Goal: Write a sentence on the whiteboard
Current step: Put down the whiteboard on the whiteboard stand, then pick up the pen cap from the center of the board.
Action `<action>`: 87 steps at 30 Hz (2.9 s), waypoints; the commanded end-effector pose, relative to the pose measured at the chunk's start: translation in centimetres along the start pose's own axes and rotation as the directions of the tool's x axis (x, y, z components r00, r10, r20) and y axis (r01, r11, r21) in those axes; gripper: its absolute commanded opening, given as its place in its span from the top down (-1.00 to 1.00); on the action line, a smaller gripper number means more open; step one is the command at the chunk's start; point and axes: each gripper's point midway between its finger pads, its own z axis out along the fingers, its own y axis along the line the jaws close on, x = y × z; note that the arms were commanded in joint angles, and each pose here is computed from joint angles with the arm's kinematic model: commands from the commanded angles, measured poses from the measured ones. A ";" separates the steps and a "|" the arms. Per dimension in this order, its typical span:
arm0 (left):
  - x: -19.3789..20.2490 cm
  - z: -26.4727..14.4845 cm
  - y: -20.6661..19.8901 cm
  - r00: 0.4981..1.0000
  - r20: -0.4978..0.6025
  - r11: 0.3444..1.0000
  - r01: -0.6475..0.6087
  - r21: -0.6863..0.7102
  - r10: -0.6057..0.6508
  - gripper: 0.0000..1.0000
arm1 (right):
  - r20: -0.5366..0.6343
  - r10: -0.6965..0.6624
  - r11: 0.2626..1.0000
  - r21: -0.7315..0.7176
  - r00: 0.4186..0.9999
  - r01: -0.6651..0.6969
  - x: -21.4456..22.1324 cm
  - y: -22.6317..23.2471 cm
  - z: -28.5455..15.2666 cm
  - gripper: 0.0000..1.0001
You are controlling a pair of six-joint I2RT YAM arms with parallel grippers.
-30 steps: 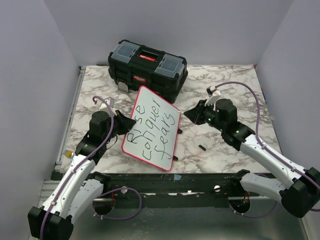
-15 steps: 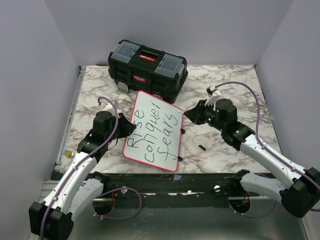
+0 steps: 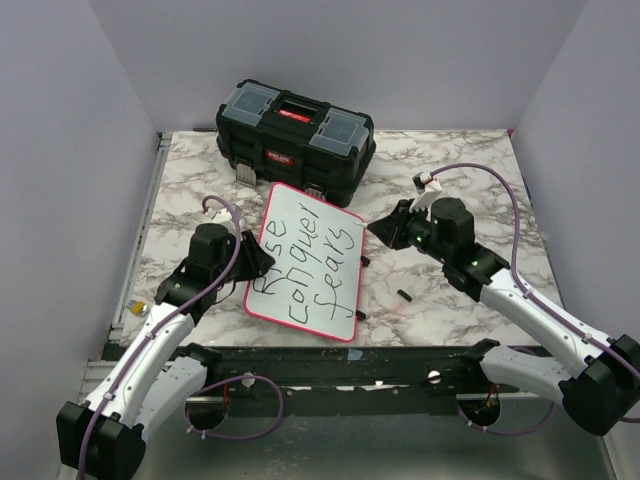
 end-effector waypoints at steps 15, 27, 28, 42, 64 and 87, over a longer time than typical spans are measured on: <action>-4.2 -4.5 -0.8 0.990 0.069 0.989 -0.118 -0.088 0.124 -0.19 | 0.007 -0.015 1.000 0.017 1.000 0.015 -1.4 0.5 -0.5 0.99; -7.3 -8.7 -4.3 0.949 0.159 0.961 -0.276 0.002 0.272 -0.31 | 0.082 -0.049 0.996 0.077 0.995 0.043 -4.8 0.7 -2.6 0.99; -7.3 -8.8 -4.8 0.947 0.159 0.958 -0.286 0.025 0.278 -0.32 | 0.114 -0.051 0.994 0.104 0.992 0.039 -5.7 0.5 -3.0 0.99; -5.5 -5.0 -12.2 0.887 0.114 0.836 -0.461 0.298 0.448 -0.33 | 0.367 -0.077 0.980 0.201 0.927 0.002 -16.0 2.5 -9.2 0.99; 3.8 5.8 -24.8 0.488 0.222 0.310 -0.782 0.540 0.844 -0.20 | 0.520 0.014 1.000 -0.014 0.854 -0.007 -21.6 8.6 -16.4 0.99; 15.9 13.6 -26.3 0.179 0.285 -0.083 -0.698 0.711 0.942 0.00 | 0.522 0.025 0.998 -0.059 0.853 0.007 -22.1 9.9 -18.6 0.99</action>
